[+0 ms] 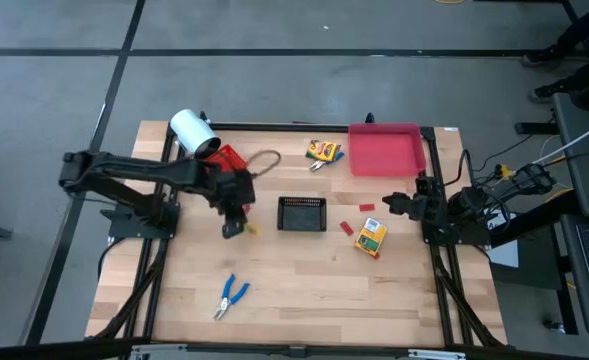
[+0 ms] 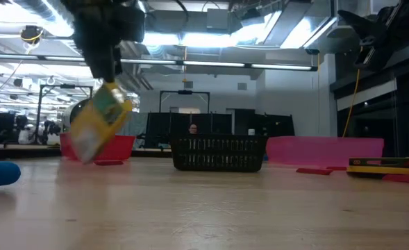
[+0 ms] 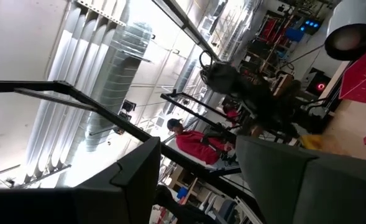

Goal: Pick & Place School Supplies
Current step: Put the bottom left crayon box into the red bin

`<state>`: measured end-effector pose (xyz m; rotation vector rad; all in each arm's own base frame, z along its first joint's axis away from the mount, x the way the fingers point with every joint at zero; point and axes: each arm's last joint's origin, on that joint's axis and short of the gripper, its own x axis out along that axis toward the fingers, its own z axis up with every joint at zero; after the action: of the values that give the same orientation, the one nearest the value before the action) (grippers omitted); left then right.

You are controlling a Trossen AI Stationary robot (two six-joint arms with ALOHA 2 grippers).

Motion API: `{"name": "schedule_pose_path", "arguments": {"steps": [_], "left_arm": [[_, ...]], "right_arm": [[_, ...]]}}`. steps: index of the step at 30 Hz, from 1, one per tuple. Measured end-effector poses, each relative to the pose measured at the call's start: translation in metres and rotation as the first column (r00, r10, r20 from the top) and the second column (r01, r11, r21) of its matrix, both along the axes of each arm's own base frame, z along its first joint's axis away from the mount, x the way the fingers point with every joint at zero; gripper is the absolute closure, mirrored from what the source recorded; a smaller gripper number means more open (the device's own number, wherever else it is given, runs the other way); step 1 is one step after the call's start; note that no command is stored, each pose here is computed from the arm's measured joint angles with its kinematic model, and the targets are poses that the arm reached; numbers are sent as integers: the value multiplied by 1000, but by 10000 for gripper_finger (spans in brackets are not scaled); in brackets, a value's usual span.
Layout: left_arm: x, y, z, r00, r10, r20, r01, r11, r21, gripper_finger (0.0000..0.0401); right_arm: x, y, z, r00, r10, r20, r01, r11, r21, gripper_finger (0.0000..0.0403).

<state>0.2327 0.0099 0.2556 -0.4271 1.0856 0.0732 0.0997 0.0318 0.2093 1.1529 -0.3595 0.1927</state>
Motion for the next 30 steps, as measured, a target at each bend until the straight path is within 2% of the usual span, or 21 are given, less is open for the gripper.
{"name": "schedule_pose_path", "arguments": {"steps": [2, 5, 10, 13, 18, 21, 24, 30], "left_arm": [[-7, 8, 7, 994, 108, 20, -109, 992, 63, 399], [-17, 18, 16, 960, 272, 66, -280, 946, 162, 399], [-30, 30, 29, 857, 487, 167, -515, 820, 249, 399], [-37, 33, 33, 794, 567, 218, -607, 745, 276, 399], [-46, 37, 35, 703, 663, 259, -709, 624, 328, 399], [-52, 37, 33, 682, 691, 238, -717, 570, 400, 399], [-59, 37, 30, 683, 703, 200, -698, 547, 462, 399], [-64, 38, 28, 685, 709, 169, -673, 526, 521, 399]], "right_arm": [[0, 0, 0, 1000, -5, -1, 5, 1000, 2, 188], [0, -1, 0, 1000, -17, -3, 17, 1000, 5, 188], [0, -1, 0, 999, -32, -5, 32, 999, 7, 188], [0, -1, 0, 999, -33, -6, 33, 999, 5, 188], [0, -2, 0, 998, -56, -12, 56, 998, 8, 188], [0, -2, 0, 998, -58, -12, 58, 998, 9, 188], [0, -2, 0, 998, -58, -12, 58, 998, 9, 188], [0, -2, -1, 996, -82, -20, 82, 997, -3, 188]]}}
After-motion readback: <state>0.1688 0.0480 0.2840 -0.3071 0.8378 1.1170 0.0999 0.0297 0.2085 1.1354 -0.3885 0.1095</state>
